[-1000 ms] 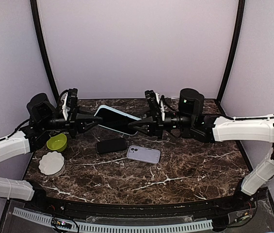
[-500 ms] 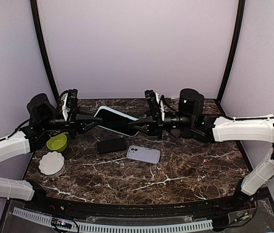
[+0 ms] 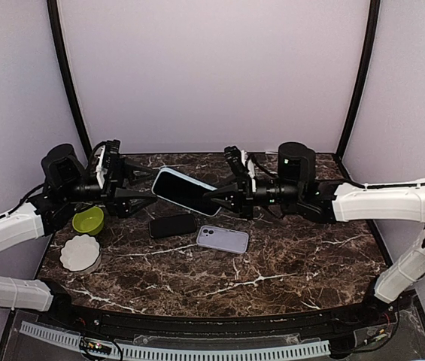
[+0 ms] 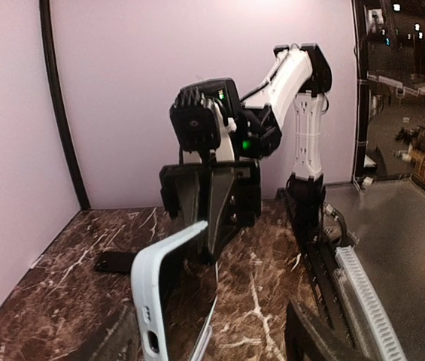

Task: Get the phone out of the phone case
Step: Pass from the left arm to the right, then remove the top left corner of the phone case.

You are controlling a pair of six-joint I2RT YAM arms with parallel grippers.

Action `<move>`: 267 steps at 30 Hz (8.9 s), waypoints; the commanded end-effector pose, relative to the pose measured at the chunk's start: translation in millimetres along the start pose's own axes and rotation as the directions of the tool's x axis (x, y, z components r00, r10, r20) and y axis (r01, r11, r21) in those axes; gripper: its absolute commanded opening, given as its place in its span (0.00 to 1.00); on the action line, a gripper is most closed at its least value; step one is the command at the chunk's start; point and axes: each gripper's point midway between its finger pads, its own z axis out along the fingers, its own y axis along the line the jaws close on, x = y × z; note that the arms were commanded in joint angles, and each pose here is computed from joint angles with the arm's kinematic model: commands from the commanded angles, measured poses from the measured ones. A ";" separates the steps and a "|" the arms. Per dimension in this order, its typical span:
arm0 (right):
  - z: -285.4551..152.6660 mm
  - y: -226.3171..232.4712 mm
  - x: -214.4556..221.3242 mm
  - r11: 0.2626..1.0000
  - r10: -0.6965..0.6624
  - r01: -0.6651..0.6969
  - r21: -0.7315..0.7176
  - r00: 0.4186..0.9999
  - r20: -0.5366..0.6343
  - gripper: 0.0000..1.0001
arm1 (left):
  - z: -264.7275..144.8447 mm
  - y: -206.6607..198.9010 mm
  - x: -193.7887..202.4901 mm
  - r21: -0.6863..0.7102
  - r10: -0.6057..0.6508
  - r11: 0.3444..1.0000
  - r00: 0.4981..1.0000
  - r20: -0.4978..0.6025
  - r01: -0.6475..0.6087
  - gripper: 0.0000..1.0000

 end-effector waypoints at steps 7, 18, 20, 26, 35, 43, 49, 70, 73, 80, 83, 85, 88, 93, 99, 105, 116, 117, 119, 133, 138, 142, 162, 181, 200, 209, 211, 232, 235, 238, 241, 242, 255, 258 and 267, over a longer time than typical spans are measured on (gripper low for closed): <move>-24.0 -13.4 -10.7 0.985 -0.107 0.118 0.125 0.990 -0.094 0.00 | -8.6 -29.3 0.7 0.119 0.094 0.989 0.995 -0.035 -0.089 0.76; -22.2 -23.1 -1.3 0.952 -0.211 0.256 0.169 0.946 -0.247 0.00 | -4.2 -23.9 7.2 0.126 0.063 0.990 0.996 -0.056 -0.055 0.70; -21.6 -21.6 -1.6 0.949 -0.224 0.269 0.162 0.941 -0.252 0.00 | -4.3 -23.6 8.3 0.124 0.063 0.991 0.996 -0.060 -0.055 0.70; -19.9 -6.3 8.3 0.918 -0.342 0.381 0.113 0.902 -0.263 0.00 | -2.2 -16.3 12.7 0.097 0.073 0.993 0.995 -0.075 -0.065 0.57; -16.1 10.5 6.3 0.900 -0.400 0.426 0.089 0.891 -0.215 0.00 | -0.9 -23.8 24.1 0.157 0.087 0.985 0.993 -0.078 -0.074 0.50; -7.9 25.8 22.0 0.896 -0.433 0.445 -0.007 0.867 -0.246 0.00 | 4.0 -32.6 40.5 0.204 0.101 0.976 0.990 -0.102 -0.078 0.49; -7.1 26.4 16.0 0.872 -0.473 0.489 0.021 0.852 -0.226 0.00 | 8.6 -43.5 58.0 0.225 0.153 0.967 0.977 -0.151 -0.117 0.49; -8.5 32.4 5.0 0.828 -0.539 0.559 0.048 0.816 -0.209 0.00 | 12.9 -41.9 65.9 0.208 0.187 0.967 0.966 -0.179 -0.149 0.39; -8.9 33.3 1.8 0.822 -0.546 0.566 0.057 0.814 -0.200 0.00 | 13.1 -41.3 67.0 0.205 0.187 0.967 0.965 -0.183 -0.149 0.36; -9.8 33.8 0.0 0.807 -0.565 0.587 0.070 0.800 -0.202 0.00 | 13.7 -41.5 68.5 0.208 0.188 0.967 0.964 -0.187 -0.148 0.27; -9.3 33.2 2.9 0.803 -0.567 0.591 0.069 0.795 -0.215 0.00 | 14.0 -42.2 67.9 0.210 0.188 0.966 0.965 -0.185 -0.148 0.26; -9.0 33.4 3.6 0.801 -0.569 0.595 0.070 0.792 -0.219 0.00 | 14.1 -42.5 68.1 0.212 0.187 0.966 0.965 -0.184 -0.147 0.26; -9.4 32.8 2.4 0.794 -0.576 0.603 0.078 0.787 -0.221 0.00 | 14.3 -42.7 67.7 0.215 0.185 0.966 0.966 -0.182 -0.144 0.24; -11.3 28.0 1.1 0.771 -0.593 0.627 0.108 0.770 -0.236 0.00 | 14.8 -45.6 67.9 0.230 0.166 0.965 0.970 -0.179 -0.123 0.22; -12.5 27.4 -1.4 0.754 -0.609 0.645 0.124 0.757 -0.237 0.00 | 16.1 -45.9 70.6 0.243 0.146 0.965 0.971 -0.190 -0.098 0.19; -13.3 25.7 -2.0 0.730 -0.627 0.669 0.139 0.737 -0.253 0.00 | 16.3 -46.7 71.7 0.249 0.136 0.965 0.972 -0.193 -0.085 0.19; -14.8 16.2 -4.3 0.665 -0.663 0.720 0.198 0.691 -0.288 0.00 | 17.3 -47.7 75.5 0.257 0.124 0.964 0.971 -0.204 -0.069 0.18; -14.9 15.6 -4.3 0.659 -0.667 0.725 0.201 0.686 -0.291 0.00 | 17.6 -47.3 75.7 0.258 0.123 0.964 0.971 -0.205 -0.068 0.18; -15.2 13.9 -4.4 0.644 -0.673 0.735 0.209 0.676 -0.300 0.00 | 17.9 -47.3 76.8 0.260 0.119 0.964 0.971 -0.207 -0.063 0.18; -17.2 5.0 -10.8 0.557 -0.711 0.789 0.258 0.614 -0.341 0.00 | 17.6 -47.1 83.3 0.254 0.098 0.967 0.966 -0.240 -0.035 0.17; -17.4 3.0 -10.2 0.529 -0.720 0.804 0.271 0.594 -0.358 0.00 | 16.9 -47.7 87.6 0.257 0.092 0.966 0.962 -0.256 -0.024 0.17; -18.2 2.1 -10.5 0.516 -0.725 0.811 0.278 0.586 -0.363 0.00 | 17.1 -48.0 88.8 0.258 0.091 0.966 0.961 -0.262 -0.021 0.17; -20.4 -1.9 -12.5 0.376 -0.767 0.878 0.297 0.475 -0.431 0.00 | 16.6 -50.5 94.2 0.264 0.053 0.964 0.956 -0.289 0.026 0.19; -25.0 1.4 -15.8 0.225 -0.802 0.920 0.320 0.361 -0.476 0.00 | 16.3 -51.5 98.8 0.264 0.025 0.963 0.951 -0.310 0.060 0.20; -27.2 5.8 -6.7 0.102 -0.813 0.960 0.261 0.232 -0.534 0.00 | 17.3 -54.6 104.0 0.267 0.008 0.960 0.942 -0.336 0.088 0.19; -30.2 7.8 -7.0 0.034 -0.814 0.969 0.243 0.168 -0.556 0.00 | 17.3 -55.6 106.8 0.269 -0.002 0.958 0.937 -0.349 0.102 0.19; -30.8 8.8 -8.6 0.020 -0.813 0.969 0.245 0.158 -0.560 0.00 | 17.4 -55.0 108.3 0.266 -0.001 0.959 0.935 -0.355 0.102 0.18; -25.6 25.2 -6.6 0.044 -0.839 0.974 0.224 0.157 -0.521 0.00 | 19.2 -47.7 112.8 0.227 0.059 0.974 0.925 -0.375 0.030 0.05; -25.6 23.9 -7.8 0.051 -0.835 0.971 0.233 0.170 -0.524 0.00 | 18.8 -47.5 111.8 0.225 0.067 0.974 0.926 -0.370 0.019 0.04; -25.0 23.0 -6.9 0.065 -0.831 0.969 0.238 0.185 -0.524 0.00 | 18.6 -46.6 111.9 0.220 0.070 0.975 0.926 -0.371 0.014 0.04; -24.3 21.6 -5.6 0.086 -0.825 0.967 0.240 0.204 -0.527 0.00 | 19.1 -45.5 112.5 0.214 0.069 0.977 0.924 -0.375 0.014 0.05; -24.1 20.9 -5.1 0.097 -0.822 0.966 0.239 0.214 -0.528 0.00 | 19.1 -45.2 113.0 0.212 0.068 0.977 0.924 -0.377 0.014 0.06; -29.3 41.2 12.0 0.372 -0.800 0.913 0.170 0.408 -0.440 0.00 | 19.8 -9.4 119.1 0.044 0.083 0.996 0.893 -0.443 -0.071 0.25; -31.1 46.3 13.6 0.418 -0.791 0.895 0.159 0.444 -0.422 0.00 | 20.8 -6.2 116.4 0.028 0.081 0.997 0.895 -0.438 -0.076 0.25; -32.3 49.2 15.7 0.642 -0.653 0.743 0.190 0.659 -0.372 0.00 | 19.3 7.0 109.2 -0.033 0.104 0.991 0.890 -0.444 -0.132 0.37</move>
